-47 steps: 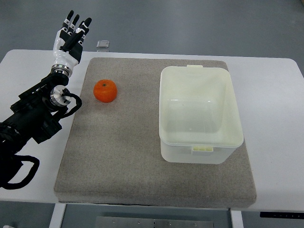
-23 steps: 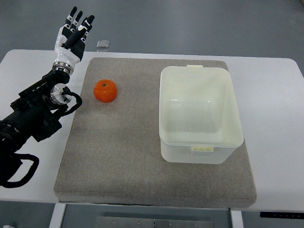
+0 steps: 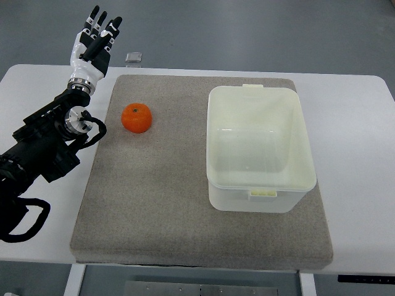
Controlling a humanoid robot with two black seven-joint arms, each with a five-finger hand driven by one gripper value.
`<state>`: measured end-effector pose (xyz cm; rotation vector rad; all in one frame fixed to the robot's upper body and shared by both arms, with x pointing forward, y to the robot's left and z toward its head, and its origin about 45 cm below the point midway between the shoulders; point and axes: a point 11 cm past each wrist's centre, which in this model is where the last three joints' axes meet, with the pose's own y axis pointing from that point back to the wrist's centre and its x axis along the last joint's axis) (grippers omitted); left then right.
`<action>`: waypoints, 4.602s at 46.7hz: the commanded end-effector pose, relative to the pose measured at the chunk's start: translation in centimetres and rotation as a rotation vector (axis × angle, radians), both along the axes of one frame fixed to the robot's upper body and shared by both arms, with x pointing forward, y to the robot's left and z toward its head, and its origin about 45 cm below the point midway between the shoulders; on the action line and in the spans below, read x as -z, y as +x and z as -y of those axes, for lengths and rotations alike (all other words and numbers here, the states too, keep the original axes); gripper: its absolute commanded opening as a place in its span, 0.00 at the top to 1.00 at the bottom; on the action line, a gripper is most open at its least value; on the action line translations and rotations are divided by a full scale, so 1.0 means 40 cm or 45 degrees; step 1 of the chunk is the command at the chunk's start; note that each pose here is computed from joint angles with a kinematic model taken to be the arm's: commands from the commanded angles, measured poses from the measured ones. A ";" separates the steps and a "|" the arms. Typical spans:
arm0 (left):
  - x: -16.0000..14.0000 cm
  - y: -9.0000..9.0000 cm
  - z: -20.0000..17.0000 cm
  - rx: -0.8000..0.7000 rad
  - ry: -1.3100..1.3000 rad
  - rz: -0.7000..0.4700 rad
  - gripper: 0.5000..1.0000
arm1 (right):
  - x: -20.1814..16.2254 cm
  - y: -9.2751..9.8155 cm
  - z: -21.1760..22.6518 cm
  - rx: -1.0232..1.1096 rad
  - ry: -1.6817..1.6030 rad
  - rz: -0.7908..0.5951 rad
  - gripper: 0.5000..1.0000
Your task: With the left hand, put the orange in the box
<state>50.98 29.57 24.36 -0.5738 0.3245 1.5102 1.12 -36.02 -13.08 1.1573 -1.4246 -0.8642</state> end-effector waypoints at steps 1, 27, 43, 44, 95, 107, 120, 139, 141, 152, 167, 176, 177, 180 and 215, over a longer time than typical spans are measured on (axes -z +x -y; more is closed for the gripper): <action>-0.010 0.004 -0.001 -0.008 0.005 0.005 0.02 | 0.000 0.000 0.000 0.000 0.000 0.000 0.15; -0.035 0.009 -0.057 -0.051 0.085 0.006 0.02 | 0.000 0.002 0.000 -0.001 0.000 0.002 0.15; -0.086 0.011 -0.022 0.357 0.744 -0.020 0.02 | 0.000 0.000 0.000 0.000 0.000 0.000 0.15; -0.094 0.010 -0.030 0.370 0.759 -0.016 0.02 | 0.000 0.000 0.000 0.000 0.000 0.000 0.15; -0.170 -0.065 0.020 1.242 2.582 0.171 0.03 | 0.000 0.000 0.000 0.000 0.000 0.000 0.15; -0.102 -0.077 0.085 1.314 2.588 0.241 0.02 | 0.000 0.002 0.000 0.000 0.000 0.002 0.15; -0.087 -0.077 0.094 1.357 2.716 0.274 0.03 | 0.000 0.000 0.000 0.000 0.000 0.000 0.15; -0.034 -0.093 0.094 1.408 2.710 0.258 0.02 | 0.000 0.000 0.000 0.000 0.000 0.000 0.15; -0.036 -0.091 0.093 1.398 2.710 0.259 0.02 | 0.000 0.000 0.000 0.000 0.000 0.000 0.15; -0.038 -0.087 0.088 1.378 2.724 0.264 0.02 | 0.000 0.000 0.000 0.000 0.000 0.000 0.15; -0.012 -0.096 0.067 1.398 2.779 0.255 0.04 | 0.000 0.000 0.000 0.000 0.000 0.000 0.15; -0.010 -0.094 0.060 1.379 2.810 0.266 0.05 | 0.000 0.000 0.000 0.000 0.000 0.000 0.15; -0.010 -0.094 0.062 1.379 2.810 0.270 0.05 | 0.000 0.000 0.000 0.000 0.000 0.000 0.15; -0.011 -0.093 0.063 1.371 2.814 0.278 0.10 | 0.000 0.000 0.000 0.000 0.000 0.000 0.15; -0.018 -0.073 0.077 1.305 2.815 0.298 1.00 | 0.000 0.000 0.000 0.000 0.000 0.000 0.15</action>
